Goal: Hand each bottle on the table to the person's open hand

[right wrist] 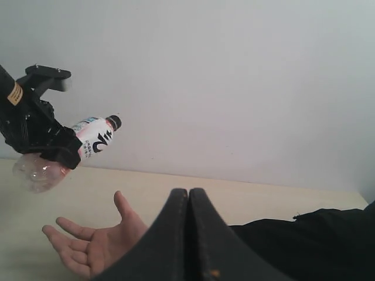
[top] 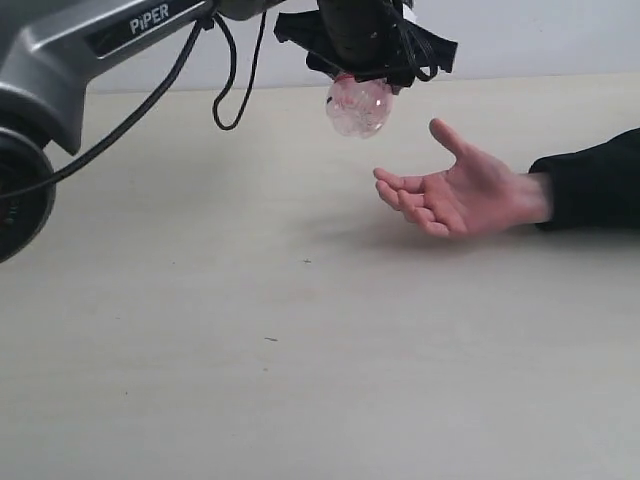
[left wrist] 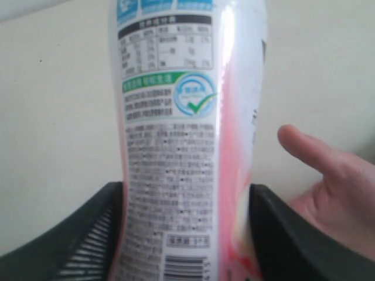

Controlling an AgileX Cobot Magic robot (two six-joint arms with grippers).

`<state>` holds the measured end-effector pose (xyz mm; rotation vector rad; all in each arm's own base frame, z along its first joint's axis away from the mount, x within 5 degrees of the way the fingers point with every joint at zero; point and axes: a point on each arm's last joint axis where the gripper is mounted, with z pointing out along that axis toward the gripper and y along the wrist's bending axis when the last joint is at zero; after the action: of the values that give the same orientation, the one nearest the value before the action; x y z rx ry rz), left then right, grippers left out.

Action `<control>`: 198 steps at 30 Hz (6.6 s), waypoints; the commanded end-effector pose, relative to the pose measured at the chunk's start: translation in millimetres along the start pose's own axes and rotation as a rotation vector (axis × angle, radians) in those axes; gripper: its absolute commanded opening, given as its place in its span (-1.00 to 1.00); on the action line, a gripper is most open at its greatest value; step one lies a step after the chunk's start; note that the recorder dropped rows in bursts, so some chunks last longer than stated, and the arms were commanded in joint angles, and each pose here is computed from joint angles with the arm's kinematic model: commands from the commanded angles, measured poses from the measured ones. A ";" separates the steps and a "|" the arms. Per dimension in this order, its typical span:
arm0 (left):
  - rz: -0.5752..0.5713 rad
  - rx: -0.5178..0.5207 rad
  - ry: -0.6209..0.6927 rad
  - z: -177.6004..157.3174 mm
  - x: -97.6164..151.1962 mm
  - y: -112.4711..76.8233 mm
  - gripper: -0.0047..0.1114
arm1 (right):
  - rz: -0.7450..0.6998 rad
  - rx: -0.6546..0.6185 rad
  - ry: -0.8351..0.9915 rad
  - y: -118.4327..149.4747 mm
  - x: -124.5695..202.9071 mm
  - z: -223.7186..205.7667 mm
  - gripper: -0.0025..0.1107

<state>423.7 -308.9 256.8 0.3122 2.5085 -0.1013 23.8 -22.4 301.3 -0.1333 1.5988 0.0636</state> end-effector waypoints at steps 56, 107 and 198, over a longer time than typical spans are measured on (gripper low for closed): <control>-0.618 -0.009 -0.288 40.5 141.7 -121.6 -0.92 | -0.002 -0.004 0.001 0.3 1.6 0.5 -0.96; -0.509 0.015 -0.358 -11.1 100.5 -103.9 0.70 | -0.002 0.002 0.012 -0.2 2.6 0.5 -0.96; -0.519 0.058 -0.985 -208.4 381.2 208.9 -0.92 | 0.002 0.003 0.014 -0.3 2.8 0.5 -0.96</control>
<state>56.9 -2.0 214.2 -0.2723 1.5596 -0.4290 23.8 -22.9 300.3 -0.1280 1.6100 0.0598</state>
